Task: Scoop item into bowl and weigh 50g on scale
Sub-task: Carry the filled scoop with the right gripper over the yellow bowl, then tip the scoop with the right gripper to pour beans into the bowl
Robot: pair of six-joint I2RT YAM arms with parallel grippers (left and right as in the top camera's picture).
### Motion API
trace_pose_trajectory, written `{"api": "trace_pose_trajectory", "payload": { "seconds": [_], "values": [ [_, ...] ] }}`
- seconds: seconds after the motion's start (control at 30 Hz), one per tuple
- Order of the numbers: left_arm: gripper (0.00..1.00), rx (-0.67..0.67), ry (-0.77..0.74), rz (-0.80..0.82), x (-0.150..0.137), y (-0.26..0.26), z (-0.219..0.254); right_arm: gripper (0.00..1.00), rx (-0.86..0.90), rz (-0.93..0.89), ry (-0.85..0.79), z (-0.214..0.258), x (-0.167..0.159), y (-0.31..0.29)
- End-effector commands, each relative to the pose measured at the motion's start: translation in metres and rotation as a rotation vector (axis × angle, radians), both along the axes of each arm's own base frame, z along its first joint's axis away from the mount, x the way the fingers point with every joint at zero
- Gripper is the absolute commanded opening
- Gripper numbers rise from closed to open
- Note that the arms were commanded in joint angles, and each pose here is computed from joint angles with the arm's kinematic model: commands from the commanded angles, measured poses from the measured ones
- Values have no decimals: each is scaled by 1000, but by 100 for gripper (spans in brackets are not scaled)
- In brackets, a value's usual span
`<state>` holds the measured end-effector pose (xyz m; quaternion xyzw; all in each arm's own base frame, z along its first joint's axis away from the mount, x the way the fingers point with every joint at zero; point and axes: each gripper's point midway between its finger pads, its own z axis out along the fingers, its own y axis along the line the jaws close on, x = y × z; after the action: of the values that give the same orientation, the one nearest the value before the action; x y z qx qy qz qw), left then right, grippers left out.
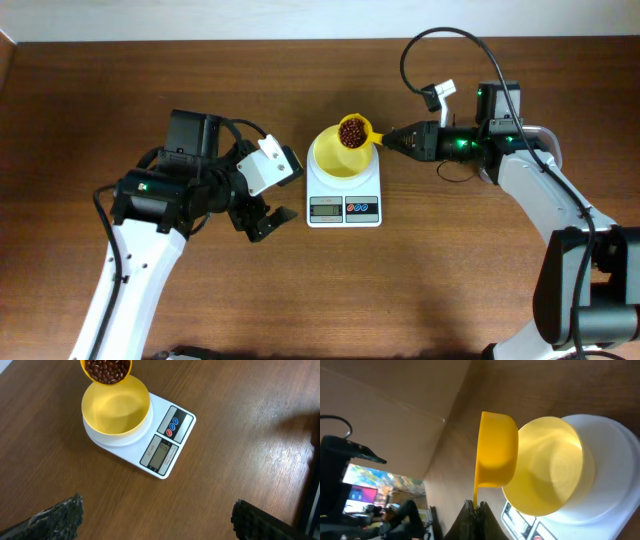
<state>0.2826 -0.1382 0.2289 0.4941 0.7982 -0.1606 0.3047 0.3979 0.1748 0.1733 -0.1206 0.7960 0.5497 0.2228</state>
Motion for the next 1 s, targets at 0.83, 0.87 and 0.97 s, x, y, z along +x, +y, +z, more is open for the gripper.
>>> {"api": "trace_pose_trajectory", "payload": {
  "seconds": [0.83,0.87,0.97],
  "values": [
    [99,-18,18,-1,-2,-3,-2,4,-212,108,-449,-3,7,13],
    [99,-18,18,-1,-2,-3,-2,4,-215,107,-449,-3,8,13],
    [99,-18,18,-1,-2,-3,-2,4,-218,105,-449,-3,8,12]
  ]
}}
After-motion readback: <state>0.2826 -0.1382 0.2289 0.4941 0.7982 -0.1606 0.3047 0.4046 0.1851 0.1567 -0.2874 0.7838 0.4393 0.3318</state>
